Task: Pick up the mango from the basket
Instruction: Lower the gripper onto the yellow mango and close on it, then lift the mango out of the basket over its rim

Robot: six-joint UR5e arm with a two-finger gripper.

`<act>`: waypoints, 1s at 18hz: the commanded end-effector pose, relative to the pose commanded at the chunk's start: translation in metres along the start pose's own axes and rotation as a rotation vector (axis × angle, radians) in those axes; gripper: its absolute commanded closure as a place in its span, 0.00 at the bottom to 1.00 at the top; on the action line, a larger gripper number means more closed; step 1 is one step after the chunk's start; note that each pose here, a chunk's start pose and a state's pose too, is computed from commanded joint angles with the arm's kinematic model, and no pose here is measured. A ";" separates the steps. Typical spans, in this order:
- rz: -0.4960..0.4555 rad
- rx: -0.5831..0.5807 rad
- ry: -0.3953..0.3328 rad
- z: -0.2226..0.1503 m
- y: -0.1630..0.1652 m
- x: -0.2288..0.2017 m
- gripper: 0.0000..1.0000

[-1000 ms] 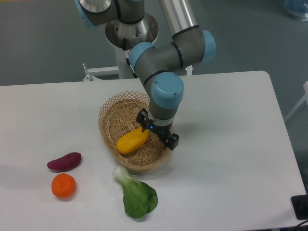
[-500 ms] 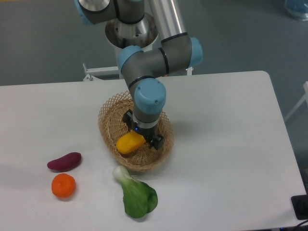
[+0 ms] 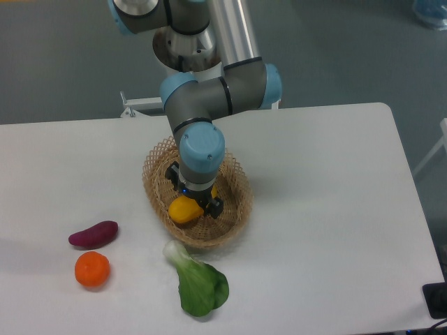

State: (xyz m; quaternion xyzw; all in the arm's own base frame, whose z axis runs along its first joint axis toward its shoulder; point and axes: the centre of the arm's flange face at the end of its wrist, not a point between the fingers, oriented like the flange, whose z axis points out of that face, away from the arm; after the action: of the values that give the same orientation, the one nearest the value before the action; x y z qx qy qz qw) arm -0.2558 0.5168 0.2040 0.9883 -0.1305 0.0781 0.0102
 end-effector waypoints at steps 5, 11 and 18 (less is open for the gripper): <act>-0.026 0.007 -0.016 0.005 -0.007 0.002 0.00; -0.042 0.013 -0.033 0.003 -0.012 0.004 0.50; -0.038 0.034 -0.066 -0.025 -0.009 0.007 0.61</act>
State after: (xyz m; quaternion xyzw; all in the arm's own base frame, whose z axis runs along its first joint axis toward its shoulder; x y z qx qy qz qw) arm -0.2502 0.5248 0.2299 0.9927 -0.1105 0.0476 -0.0094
